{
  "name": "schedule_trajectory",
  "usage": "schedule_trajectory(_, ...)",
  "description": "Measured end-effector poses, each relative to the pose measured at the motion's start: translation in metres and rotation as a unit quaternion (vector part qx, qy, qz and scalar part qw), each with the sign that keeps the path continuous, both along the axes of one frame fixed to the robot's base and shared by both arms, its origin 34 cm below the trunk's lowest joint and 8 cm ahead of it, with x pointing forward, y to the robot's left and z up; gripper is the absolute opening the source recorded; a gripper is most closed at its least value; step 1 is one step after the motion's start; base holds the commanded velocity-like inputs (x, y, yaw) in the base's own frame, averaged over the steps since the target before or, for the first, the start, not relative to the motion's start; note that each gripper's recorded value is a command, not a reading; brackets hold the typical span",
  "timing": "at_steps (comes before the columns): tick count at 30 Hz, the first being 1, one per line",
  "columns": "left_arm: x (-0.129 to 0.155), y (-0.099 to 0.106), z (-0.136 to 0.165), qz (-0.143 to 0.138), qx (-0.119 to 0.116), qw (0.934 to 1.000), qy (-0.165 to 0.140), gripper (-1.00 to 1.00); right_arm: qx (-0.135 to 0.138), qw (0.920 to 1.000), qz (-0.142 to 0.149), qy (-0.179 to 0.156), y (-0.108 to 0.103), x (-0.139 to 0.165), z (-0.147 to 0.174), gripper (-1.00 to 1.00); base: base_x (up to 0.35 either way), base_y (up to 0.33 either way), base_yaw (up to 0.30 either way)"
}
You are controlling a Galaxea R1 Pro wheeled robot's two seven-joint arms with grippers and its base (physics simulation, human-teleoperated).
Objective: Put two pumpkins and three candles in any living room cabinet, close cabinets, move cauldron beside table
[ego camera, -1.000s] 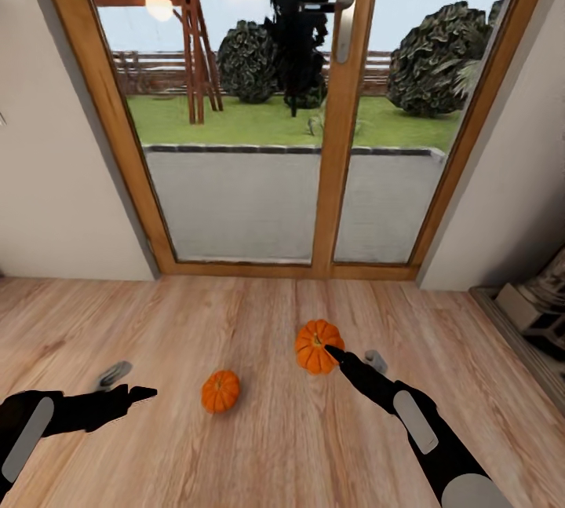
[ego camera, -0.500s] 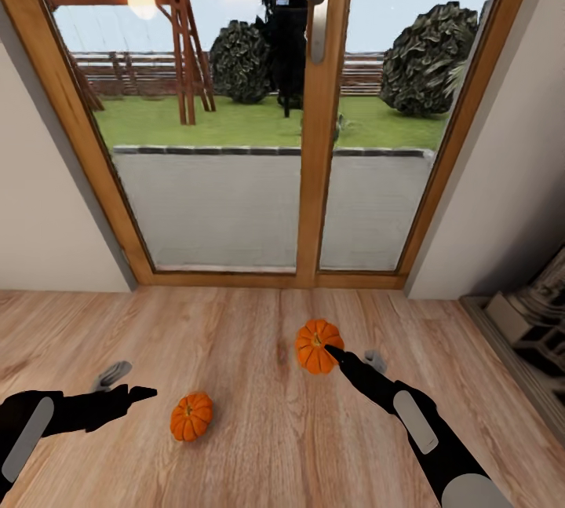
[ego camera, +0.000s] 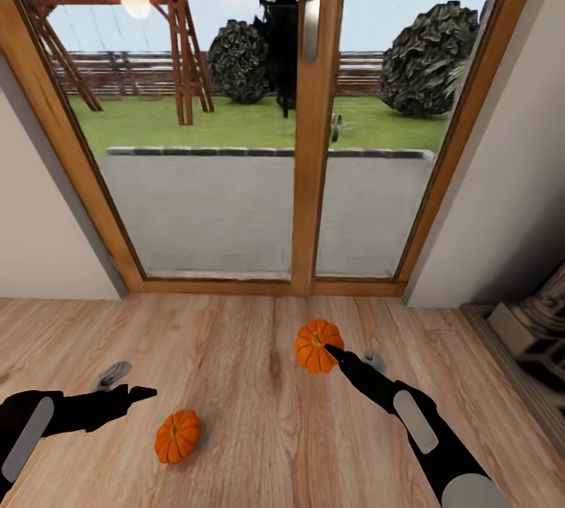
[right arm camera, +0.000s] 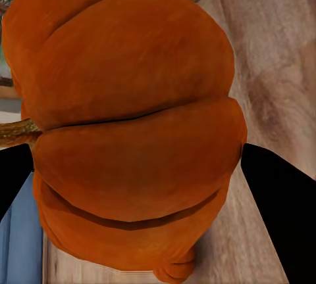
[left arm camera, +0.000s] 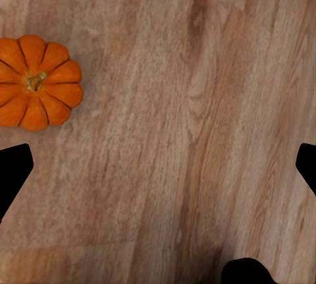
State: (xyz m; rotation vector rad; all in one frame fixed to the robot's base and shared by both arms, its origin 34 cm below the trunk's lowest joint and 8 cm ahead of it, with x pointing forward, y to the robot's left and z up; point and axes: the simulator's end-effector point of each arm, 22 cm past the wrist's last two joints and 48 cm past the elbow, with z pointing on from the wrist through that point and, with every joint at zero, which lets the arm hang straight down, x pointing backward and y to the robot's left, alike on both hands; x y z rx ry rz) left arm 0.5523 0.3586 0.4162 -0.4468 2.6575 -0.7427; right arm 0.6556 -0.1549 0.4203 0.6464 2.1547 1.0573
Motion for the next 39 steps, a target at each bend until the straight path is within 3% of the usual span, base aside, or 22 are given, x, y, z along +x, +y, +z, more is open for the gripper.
schedule_trajectory(12, 0.001, 0.0, 0.002, 0.001, -0.004, 1.0, -0.002, 1.0, 0.0, 1.0, 0.001, 0.0, 0.0, 0.0, 0.0, -1.0, 0.073, 0.0, 0.0)
schedule_trajectory(28, -0.008, 0.006, -0.037, 0.011, -0.003, 0.9999, -0.007, 1.0, -0.003, 1.0, 0.0, -0.001, -0.001, -0.01, -0.036, -1.0, 0.0, 0.0, 0.0)
schedule_trajectory(32, -0.011, 0.016, -0.053, 0.032, -0.004, 0.9994, -0.01, 1.0, -0.001, 1.0, 0.003, -0.006, 0.001, -0.011, -0.042, -1.0, 0.0, 0.0, 0.0)
schedule_trajectory(37, -0.014, 0.037, -0.07, 0.076, -0.01, 0.997, -0.014, 1.0, 0.052, 0.9972, 0.035, -0.039, 0.033, -0.013, -0.026, -1.0, 0.0, 0.0, 0.0)
schedule_trajectory(39, -0.019, 0.041, -0.079, 0.088, -0.014, 0.996, -0.006, 1.0, 0.089, 0.9931, 0.052, -0.056, 0.052, -0.016, -0.014, -1.0, 0.0, 0.0, 0.0)
